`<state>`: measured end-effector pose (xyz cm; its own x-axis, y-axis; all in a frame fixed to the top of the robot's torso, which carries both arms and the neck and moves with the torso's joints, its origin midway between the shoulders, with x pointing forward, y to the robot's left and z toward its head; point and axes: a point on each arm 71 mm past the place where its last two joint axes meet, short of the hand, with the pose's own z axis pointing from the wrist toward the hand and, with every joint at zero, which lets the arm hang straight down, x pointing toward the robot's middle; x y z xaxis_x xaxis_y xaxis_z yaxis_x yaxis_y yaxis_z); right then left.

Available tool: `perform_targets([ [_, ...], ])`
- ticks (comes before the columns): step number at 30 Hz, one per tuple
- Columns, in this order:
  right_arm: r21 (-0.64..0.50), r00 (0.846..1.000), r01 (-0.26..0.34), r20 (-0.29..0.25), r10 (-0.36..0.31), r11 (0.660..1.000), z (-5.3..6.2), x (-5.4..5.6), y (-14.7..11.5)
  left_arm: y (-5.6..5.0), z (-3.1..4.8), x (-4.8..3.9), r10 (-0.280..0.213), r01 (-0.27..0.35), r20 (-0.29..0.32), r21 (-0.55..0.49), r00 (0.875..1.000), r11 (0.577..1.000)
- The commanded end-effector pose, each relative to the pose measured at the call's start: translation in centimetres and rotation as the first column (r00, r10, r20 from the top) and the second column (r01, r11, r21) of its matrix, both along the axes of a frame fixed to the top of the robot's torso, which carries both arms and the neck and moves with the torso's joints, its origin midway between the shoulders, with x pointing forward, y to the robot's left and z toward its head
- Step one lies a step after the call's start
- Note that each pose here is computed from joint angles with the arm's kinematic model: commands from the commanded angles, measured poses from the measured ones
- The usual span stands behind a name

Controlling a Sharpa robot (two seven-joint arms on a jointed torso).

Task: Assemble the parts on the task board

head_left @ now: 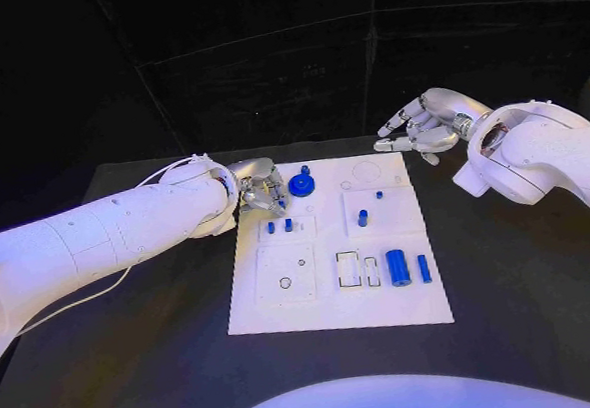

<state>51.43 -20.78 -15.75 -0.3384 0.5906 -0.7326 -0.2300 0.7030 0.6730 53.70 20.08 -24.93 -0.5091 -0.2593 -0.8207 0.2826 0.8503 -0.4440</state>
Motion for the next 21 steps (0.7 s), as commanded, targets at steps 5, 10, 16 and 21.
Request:
perform_targets([
  [5, 0.006, 1.0, -0.004, 0.01, 0.003, 1.0, 0.18, 0.03, 0.12, -0.06, -0.08, -0.03, -0.001, 0.001, -0.009, 0.009, 1.0, 1.0],
  [10, 0.006, 1.0, -0.003, 0.01, 0.003, 1.0, 0.18, 0.03, 0.11, 0.06, -0.17, 0.01, 0.007, -0.006, -0.018, 0.017, 1.0, 1.0],
  [16, 0.006, 1.0, -0.003, 0.009, 0.003, 1.0, 0.18, 0.02, 0.07, 0.13, -0.21, 0.0, 0.008, -0.008, -0.023, 0.021, 1.0, 1.0],
  [21, 0.006, 1.0, -0.002, 0.009, 0.002, 1.0, 0.18, 0.02, 0.02, 0.13, -0.21, -0.03, 0.005, -0.005, -0.025, 0.02, 1.0, 1.0],
])
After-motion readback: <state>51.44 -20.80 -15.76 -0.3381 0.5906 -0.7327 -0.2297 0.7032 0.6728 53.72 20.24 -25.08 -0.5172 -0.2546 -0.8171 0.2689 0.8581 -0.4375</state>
